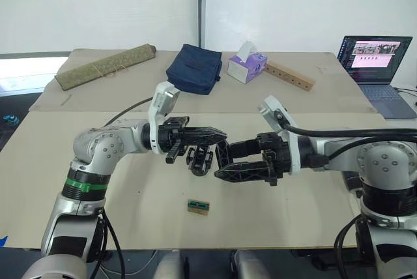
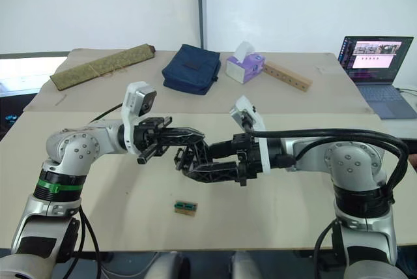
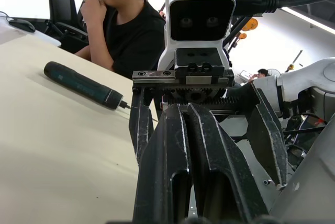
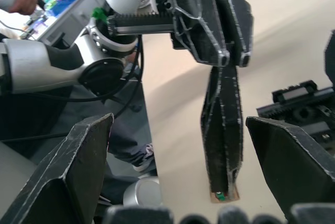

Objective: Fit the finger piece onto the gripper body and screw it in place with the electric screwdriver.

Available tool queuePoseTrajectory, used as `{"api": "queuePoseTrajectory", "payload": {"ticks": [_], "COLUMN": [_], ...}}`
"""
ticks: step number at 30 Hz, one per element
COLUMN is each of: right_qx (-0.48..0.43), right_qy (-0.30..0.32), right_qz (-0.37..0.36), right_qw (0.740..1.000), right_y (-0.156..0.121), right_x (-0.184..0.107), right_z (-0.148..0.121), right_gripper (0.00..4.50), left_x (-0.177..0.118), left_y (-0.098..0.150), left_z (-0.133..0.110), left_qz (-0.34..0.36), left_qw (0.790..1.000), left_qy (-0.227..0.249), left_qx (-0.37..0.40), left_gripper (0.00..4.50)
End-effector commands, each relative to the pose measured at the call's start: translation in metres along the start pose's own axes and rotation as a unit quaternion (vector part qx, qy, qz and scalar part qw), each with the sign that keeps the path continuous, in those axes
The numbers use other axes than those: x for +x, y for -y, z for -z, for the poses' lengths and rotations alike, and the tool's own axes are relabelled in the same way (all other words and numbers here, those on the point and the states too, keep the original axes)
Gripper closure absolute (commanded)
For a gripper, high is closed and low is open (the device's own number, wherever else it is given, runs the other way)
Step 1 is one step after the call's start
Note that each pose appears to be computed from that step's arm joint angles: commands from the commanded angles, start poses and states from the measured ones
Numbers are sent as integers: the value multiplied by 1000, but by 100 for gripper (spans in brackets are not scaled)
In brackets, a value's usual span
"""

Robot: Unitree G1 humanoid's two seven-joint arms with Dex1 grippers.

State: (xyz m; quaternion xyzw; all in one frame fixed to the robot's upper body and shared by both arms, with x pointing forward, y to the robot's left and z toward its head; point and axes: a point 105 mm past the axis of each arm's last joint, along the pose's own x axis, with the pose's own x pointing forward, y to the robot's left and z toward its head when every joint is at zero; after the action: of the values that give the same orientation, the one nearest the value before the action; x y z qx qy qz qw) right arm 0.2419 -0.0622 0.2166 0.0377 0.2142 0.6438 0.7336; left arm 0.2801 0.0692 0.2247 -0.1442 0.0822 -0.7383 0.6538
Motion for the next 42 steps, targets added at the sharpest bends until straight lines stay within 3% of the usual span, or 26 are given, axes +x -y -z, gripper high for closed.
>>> {"api": "queuePoseTrajectory", "payload": {"ticks": [1,9,10,15,17,21,22,24,27,32,36,42], "right_qx": [-17,-19,-19,-32,-41,-73,-79,-89,-99,-176,-217,-265], "right_qy": [3,-4,-3,12,23,56,71,74,78,96,112,123], "right_qz": [-8,6,9,18,16,18,12,15,31,52,53,49], "right_qw": [1000,1000,1000,999,999,996,994,993,992,978,968,955], "right_y": [-7,-2,-1,3,3,4,2,2,7,16,19,28], "right_x": [1,2,2,0,-1,-8,-11,-16,-21,-22,-19,-8], "right_z": [-5,-1,0,-2,-4,-9,-10,-6,-2,6,10,14], "right_gripper": [113,396,416,417,417,417,417,417,417,417,417,417], "left_x": [3,8,8,4,4,-12,-26,-53,-88,-137,-139,-126], "left_y": [6,4,4,2,3,1,6,6,-7,-30,-34,-55], "left_z": [-5,-4,-3,-14,-21,-21,-36,-46,-27,18,42,81], "left_qz": [15,13,11,-8,-14,-60,-54,-79,-134,-196,-178,-176], "left_qw": [1000,998,998,999,996,987,981,970,958,934,931,941], "left_qy": [-3,-19,-22,1,16,-15,25,37,-32,-106,-143,-148], "left_qx": [19,52,56,52,89,150,185,225,251,279,284,247], "left_gripper": [450,450,450,450,450,302,253,163,9,0,0,0]}}
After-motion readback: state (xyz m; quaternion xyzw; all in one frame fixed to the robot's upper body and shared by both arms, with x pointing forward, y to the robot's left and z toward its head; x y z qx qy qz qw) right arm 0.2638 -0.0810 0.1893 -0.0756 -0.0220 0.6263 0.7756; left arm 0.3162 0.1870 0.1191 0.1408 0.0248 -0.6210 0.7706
